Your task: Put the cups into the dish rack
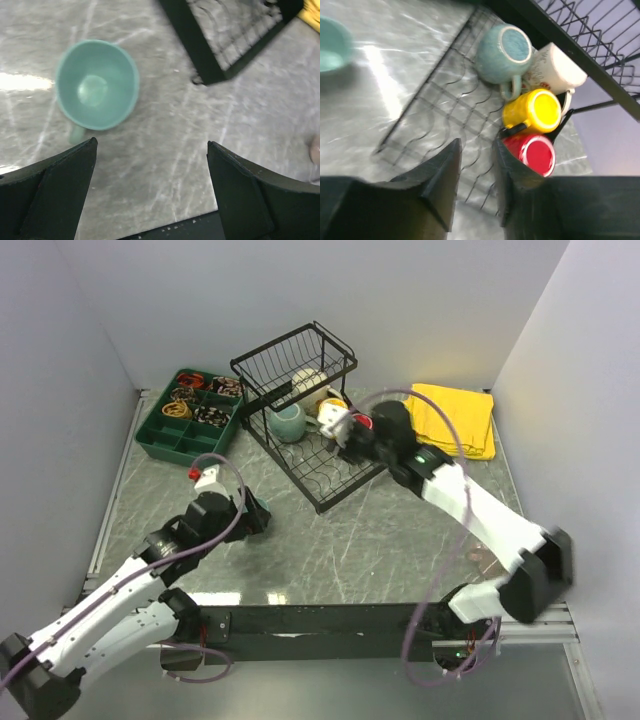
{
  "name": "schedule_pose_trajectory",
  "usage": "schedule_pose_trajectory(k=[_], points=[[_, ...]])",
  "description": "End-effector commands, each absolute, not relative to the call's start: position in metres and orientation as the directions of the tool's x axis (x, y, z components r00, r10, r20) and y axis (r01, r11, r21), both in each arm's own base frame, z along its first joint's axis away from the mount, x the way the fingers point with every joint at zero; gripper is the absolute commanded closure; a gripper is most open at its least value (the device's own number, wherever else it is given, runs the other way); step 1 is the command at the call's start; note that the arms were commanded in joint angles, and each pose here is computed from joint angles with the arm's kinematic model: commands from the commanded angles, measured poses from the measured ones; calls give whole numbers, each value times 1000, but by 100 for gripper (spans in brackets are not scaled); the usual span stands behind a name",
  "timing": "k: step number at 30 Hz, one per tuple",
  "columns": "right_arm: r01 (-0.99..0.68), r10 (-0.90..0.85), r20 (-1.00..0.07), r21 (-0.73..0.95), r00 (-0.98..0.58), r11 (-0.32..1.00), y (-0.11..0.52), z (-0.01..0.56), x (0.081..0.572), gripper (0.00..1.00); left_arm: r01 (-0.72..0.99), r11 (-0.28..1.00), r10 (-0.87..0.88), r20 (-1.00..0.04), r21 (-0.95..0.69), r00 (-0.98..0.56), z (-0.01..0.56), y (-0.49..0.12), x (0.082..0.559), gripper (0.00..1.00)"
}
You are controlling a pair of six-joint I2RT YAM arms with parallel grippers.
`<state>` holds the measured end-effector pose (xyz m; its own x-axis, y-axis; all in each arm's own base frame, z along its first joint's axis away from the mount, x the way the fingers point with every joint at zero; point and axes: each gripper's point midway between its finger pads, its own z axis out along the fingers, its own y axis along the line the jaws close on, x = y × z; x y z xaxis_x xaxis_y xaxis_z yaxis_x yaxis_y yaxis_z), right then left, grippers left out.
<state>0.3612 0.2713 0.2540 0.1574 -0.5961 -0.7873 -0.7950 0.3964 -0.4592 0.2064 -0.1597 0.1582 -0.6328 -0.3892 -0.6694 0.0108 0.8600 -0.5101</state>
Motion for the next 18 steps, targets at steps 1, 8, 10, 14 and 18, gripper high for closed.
schedule_pose_trajectory(k=[1,8,10,14,18], points=[[-835,-509,-856,-341,85,433,238,266,294,38,-15,846,-427,-661,-533,-617,175,-148,232,4],[-824,-436,-900,-259,16,504,175,277,242,0,-110,869,-416,-590,-483,-692,135,-125,241,2],[-825,-427,-904,-230,-15,516,168,266,234,0,-117,869,-415,-581,-480,-700,130,-122,241,0],[-683,-324,-945,-204,-50,702,131,276,242,0,8,845,-375,-603,-535,-704,155,-139,239,5],[-462,-278,-934,-148,-225,874,80,272,258,0,155,782,-348,-628,-604,-696,192,-162,227,4]])
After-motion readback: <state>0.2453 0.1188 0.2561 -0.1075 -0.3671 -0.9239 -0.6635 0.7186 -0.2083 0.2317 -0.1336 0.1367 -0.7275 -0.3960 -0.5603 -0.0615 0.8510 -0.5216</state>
